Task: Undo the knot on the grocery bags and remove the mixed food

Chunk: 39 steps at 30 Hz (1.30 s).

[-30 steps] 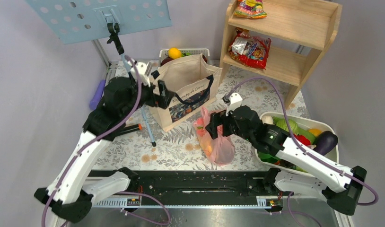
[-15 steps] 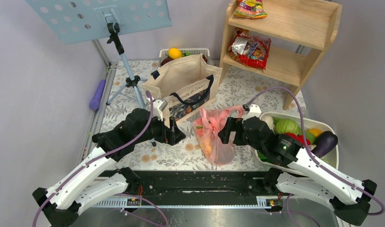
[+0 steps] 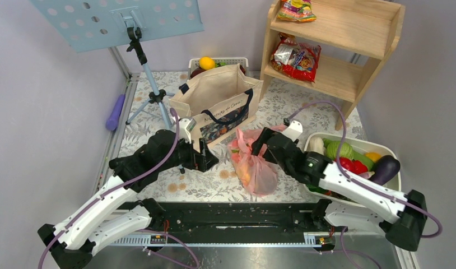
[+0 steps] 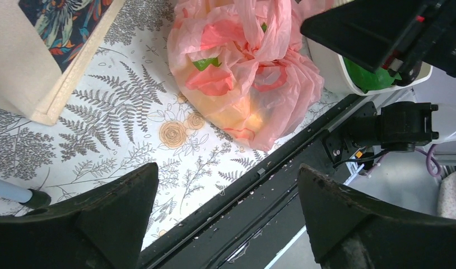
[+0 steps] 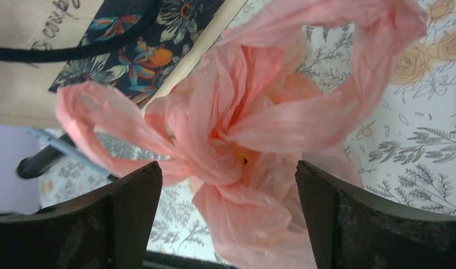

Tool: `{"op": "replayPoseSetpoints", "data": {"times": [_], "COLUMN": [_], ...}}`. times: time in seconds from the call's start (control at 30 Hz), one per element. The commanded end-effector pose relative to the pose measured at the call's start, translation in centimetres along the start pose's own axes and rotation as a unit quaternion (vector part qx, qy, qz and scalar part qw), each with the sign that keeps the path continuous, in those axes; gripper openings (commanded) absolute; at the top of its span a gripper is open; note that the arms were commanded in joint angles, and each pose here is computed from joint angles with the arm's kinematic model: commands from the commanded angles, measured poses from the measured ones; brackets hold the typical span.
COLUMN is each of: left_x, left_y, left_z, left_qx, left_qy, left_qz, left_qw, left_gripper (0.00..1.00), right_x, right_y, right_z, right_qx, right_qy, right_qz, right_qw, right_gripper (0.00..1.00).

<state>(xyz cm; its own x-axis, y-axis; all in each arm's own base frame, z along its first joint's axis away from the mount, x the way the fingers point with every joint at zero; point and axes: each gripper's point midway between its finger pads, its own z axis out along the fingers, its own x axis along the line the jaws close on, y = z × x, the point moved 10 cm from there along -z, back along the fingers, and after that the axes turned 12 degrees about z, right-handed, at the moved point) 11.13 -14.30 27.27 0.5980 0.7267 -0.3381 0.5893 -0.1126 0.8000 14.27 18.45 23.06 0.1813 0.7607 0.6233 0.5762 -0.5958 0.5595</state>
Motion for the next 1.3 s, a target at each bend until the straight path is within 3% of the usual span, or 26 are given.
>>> {"op": "replayPoseSetpoints", "data": {"times": [0.0, 0.4, 0.53, 0.67, 0.87, 1.0, 1.27], "left_x": [0.3, 0.4, 0.5, 0.5, 0.4, 0.2, 0.2], "left_y": [0.2, 0.4, 0.3, 0.4, 0.9, 1.2, 0.0], "left_z": [-0.7, -2.1, -2.7, -3.3, -4.5, -4.6, -1.9], "left_qx": [-0.022, -0.029, -0.04, -0.048, -0.064, -0.086, -0.068], "left_qy": [0.016, 0.033, 0.038, 0.038, 0.045, 0.028, -0.022], "left_qz": [0.018, 0.038, 0.041, 0.045, 0.056, 0.067, 0.076], "left_qw": [0.999, 0.998, 0.998, 0.997, 0.995, 0.994, 0.995], "left_gripper": [0.93, 0.94, 0.95, 0.95, 0.96, 0.97, 0.97], "right_x": [3.1, 5.7, 6.3, 7.7, 9.6, 10.2, 9.0], "right_y": [1.1, -2.4, -3.6, -3.8, -3.0, -2.6, -3.4], "right_z": [1.5, 7.2, 7.8, 7.4, 4.5, 2.4, 3.6], "right_qx": [-0.057, 0.002, 0.041, 0.077, 0.171, 0.24, 0.265], "right_qy": [-0.006, 0.003, 0.046, 0.129, 0.209, 0.278, 0.258], "right_qz": [0.007, -0.03, -0.03, -0.067, -0.19, -0.264, -0.314], "right_qw": [0.998, 1.0, 0.998, 0.986, 0.944, 0.892, 0.875], "right_gripper": [0.93, 0.68, 0.48, 0.01, 0.0, 0.0, 0.0]}}
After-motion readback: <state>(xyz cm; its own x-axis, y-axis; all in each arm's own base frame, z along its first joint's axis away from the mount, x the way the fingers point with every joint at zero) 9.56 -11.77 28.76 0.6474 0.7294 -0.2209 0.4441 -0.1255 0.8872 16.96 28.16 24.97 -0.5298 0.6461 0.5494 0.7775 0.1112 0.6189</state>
